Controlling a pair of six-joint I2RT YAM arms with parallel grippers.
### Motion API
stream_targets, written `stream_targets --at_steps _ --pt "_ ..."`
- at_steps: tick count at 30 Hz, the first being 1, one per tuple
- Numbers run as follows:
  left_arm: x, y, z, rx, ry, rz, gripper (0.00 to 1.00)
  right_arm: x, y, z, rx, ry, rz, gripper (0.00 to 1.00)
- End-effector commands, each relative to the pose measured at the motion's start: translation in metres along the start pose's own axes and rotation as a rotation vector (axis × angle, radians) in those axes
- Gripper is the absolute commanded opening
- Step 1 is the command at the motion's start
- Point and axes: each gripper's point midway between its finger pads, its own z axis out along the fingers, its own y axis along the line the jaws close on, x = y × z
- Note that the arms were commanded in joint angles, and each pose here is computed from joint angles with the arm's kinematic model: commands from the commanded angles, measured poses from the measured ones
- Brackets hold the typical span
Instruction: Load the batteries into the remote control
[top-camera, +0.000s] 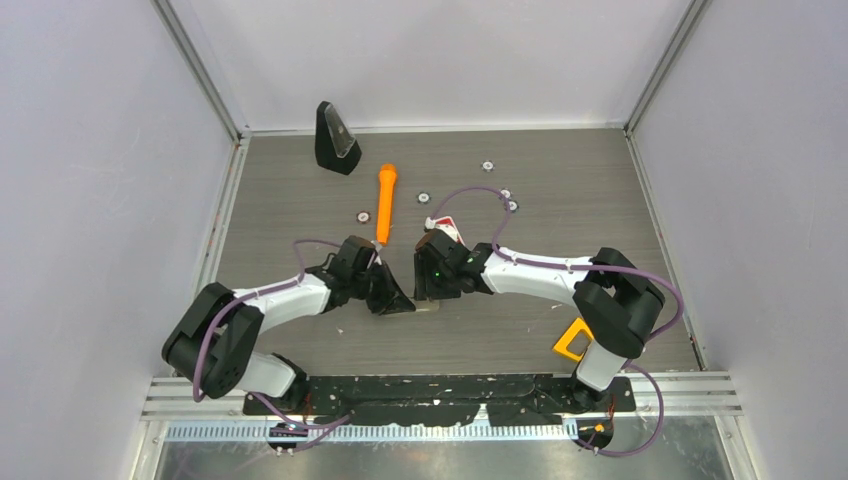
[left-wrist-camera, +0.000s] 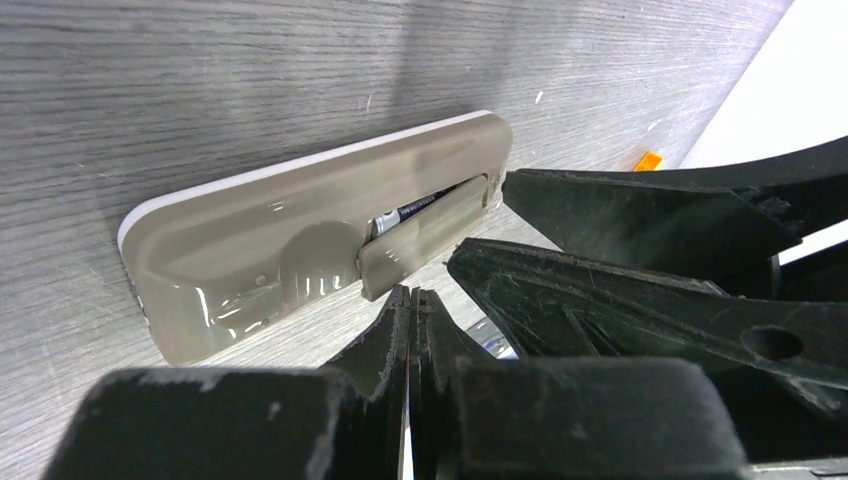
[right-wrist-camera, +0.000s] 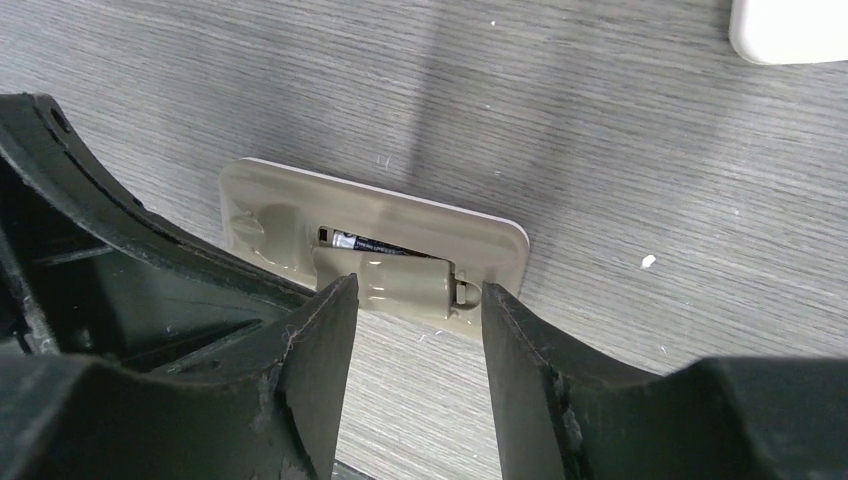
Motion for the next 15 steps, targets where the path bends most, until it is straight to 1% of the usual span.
stream_targets --at_steps 1,9,14,15 --pt "-0.006 -0.005 0.001 -0.014 -0.019 0.028 0.01 -0.010 0.010 -0.004 -0.035 -0.023 -0.009 0.54" --pt "-0.003 0.014 0.004 -0.082 -0.014 0.014 0.00 -0.009 0.018 -0.004 -0.075 -0.016 -0.017 0.54" --pt "-0.002 0.016 0.005 -0.089 -0.008 0.007 0.00 -0.007 0.016 -0.001 -0.073 -0.011 -0.021 0.54" --pt "-0.002 0.016 0.006 -0.088 -0.007 0.007 0.00 -0.003 0.019 -0.002 -0.096 0.009 -0.021 0.53"
